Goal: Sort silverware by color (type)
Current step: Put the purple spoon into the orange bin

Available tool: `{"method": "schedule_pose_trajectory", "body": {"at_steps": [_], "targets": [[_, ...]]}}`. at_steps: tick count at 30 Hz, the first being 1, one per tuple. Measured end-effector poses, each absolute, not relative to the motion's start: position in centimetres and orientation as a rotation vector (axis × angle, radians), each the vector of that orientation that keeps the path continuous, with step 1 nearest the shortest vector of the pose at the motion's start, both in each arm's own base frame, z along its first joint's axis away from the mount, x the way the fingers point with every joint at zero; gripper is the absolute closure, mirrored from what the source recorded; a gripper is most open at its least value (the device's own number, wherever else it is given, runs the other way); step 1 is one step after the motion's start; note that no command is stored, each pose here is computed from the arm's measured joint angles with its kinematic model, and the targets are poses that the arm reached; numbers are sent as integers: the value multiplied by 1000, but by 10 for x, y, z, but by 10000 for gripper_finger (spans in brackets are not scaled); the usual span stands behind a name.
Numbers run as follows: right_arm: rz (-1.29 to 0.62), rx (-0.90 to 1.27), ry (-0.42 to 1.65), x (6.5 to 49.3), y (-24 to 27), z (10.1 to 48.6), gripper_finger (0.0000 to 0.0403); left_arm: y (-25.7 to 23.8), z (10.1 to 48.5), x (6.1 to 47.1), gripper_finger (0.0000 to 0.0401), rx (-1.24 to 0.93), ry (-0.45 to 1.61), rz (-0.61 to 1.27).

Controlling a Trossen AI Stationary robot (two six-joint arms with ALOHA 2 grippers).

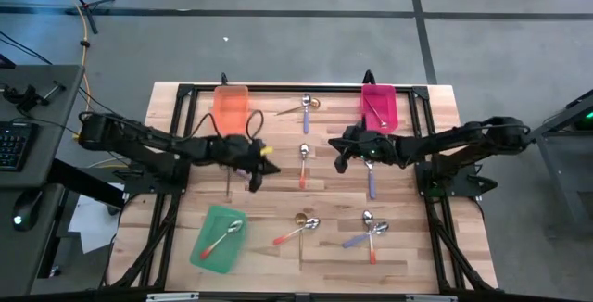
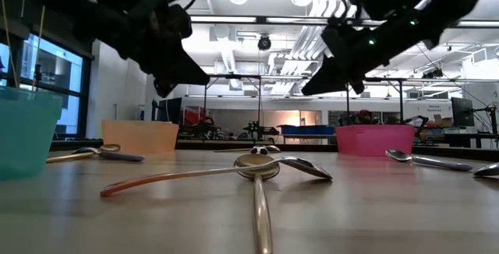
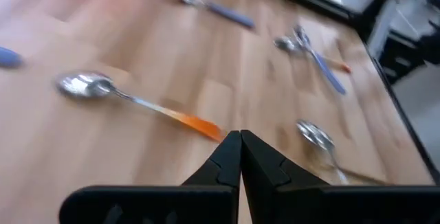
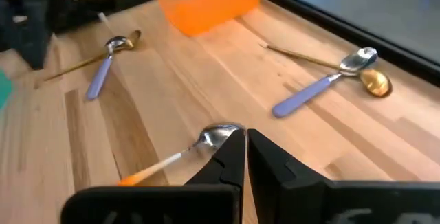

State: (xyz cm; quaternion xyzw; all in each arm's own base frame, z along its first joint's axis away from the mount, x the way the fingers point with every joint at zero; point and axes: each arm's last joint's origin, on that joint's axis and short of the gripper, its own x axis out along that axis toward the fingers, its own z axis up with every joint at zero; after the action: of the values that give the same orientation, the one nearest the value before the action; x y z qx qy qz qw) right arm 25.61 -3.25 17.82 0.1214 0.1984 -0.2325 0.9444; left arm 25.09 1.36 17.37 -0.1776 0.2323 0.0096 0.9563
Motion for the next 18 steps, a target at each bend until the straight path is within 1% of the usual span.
{"method": "schedule_pose_trajectory", "body": {"at_steps": [5,12,15,18], "targets": [[-500,241,429,267,-39,192,391,45,174,247,401,-342,446,36],[-504,228,430,271,-53,202,356,73,173,239,401,-310,438,80],[-488,241,433,270,-57,202,345,77,173,237,401,-300,446,18],[-478,222,441,269,-61,202,344,79,177,237,401,-307,487,-81]]}}
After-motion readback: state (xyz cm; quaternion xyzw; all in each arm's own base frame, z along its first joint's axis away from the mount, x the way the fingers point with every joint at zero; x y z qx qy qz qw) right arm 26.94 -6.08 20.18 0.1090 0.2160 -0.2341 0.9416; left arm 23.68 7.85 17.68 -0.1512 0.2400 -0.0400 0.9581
